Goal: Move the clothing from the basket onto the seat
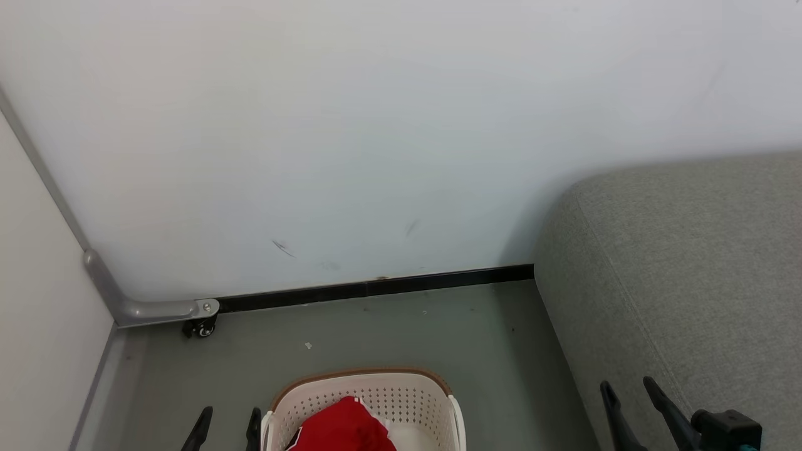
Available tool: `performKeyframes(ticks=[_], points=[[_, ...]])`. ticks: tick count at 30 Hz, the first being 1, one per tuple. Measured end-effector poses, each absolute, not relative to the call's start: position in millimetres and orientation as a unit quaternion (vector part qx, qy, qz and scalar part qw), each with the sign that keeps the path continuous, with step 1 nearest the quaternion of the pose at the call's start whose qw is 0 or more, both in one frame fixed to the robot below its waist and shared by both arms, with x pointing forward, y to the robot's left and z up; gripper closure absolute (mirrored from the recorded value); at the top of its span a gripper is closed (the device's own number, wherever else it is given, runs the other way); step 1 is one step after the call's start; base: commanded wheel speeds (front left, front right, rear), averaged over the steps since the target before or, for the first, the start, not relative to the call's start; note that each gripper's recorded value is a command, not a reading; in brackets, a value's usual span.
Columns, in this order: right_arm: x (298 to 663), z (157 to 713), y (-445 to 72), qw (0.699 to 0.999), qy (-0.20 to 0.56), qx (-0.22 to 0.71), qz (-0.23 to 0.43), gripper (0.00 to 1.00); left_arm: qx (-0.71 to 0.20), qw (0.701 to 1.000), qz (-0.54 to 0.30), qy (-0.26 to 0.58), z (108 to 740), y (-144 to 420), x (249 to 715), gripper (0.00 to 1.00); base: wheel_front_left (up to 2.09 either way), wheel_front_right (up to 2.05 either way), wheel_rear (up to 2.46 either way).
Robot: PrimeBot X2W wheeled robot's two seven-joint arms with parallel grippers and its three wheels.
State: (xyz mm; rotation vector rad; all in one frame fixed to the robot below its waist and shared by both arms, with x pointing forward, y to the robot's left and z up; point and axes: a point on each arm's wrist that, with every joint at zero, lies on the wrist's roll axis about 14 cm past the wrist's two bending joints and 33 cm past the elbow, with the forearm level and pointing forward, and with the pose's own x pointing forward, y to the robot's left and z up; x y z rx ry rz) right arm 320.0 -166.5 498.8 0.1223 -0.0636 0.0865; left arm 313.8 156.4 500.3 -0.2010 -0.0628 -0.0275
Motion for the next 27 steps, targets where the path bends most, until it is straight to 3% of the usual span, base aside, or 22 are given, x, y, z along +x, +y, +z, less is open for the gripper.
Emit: performKeyframes(ticks=[27], points=[[320.5,490.3,-170.5,0.997,-0.018,0.062,0.035,0.0,-0.109,0.994,-0.023,-0.019,494.4,151.4,319.5,0.0,0.0,0.0,0.0]])
